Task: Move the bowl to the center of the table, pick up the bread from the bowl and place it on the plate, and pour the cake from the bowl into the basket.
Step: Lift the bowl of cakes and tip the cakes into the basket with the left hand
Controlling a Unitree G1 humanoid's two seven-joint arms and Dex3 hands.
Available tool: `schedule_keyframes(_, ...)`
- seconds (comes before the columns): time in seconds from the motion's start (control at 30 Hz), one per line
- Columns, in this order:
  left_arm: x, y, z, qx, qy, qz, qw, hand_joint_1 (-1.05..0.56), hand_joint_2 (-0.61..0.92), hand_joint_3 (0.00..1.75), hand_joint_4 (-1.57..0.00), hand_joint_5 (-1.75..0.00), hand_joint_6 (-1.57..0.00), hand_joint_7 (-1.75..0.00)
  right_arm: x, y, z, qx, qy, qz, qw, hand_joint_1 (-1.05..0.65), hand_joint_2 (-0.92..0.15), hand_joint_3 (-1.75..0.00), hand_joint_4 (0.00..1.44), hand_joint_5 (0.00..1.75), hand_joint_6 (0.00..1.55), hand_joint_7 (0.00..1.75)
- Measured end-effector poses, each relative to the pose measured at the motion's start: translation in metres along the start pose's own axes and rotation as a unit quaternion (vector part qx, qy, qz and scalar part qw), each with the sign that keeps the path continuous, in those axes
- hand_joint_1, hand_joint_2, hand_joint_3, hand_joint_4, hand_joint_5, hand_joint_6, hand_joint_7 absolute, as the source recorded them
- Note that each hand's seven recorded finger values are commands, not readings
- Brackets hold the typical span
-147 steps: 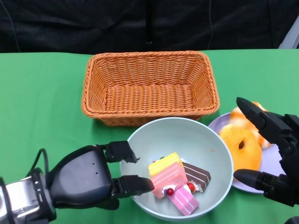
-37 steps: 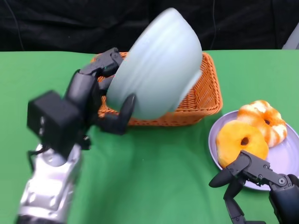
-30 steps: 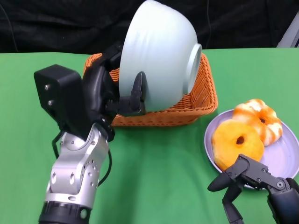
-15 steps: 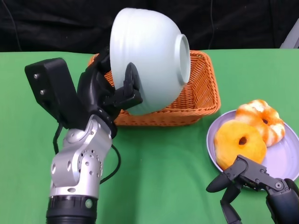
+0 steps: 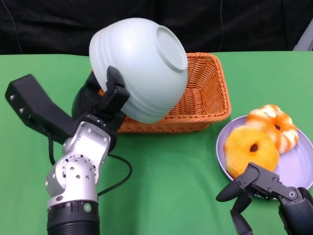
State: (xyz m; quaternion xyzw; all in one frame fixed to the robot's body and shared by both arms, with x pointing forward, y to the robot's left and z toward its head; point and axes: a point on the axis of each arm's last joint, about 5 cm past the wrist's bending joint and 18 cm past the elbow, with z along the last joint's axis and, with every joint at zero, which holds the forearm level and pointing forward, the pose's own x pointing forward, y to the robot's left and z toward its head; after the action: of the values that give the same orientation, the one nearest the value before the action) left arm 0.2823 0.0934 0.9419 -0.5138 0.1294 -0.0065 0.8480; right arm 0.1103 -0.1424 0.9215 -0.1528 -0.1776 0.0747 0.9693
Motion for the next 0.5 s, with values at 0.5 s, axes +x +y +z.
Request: schedule_keyframes(0.5,0.005,0.013,-0.010,-0.064,0.018,-0.107,0.992,-0.31,0.23,1.75,-1.13,-1.75,-0.89,-1.75,0.000,0.000,0.000,0.010,0.000,-0.003,1.000,0.09,-0.28,-1.35,0.64,1.56,0.61,1.30)
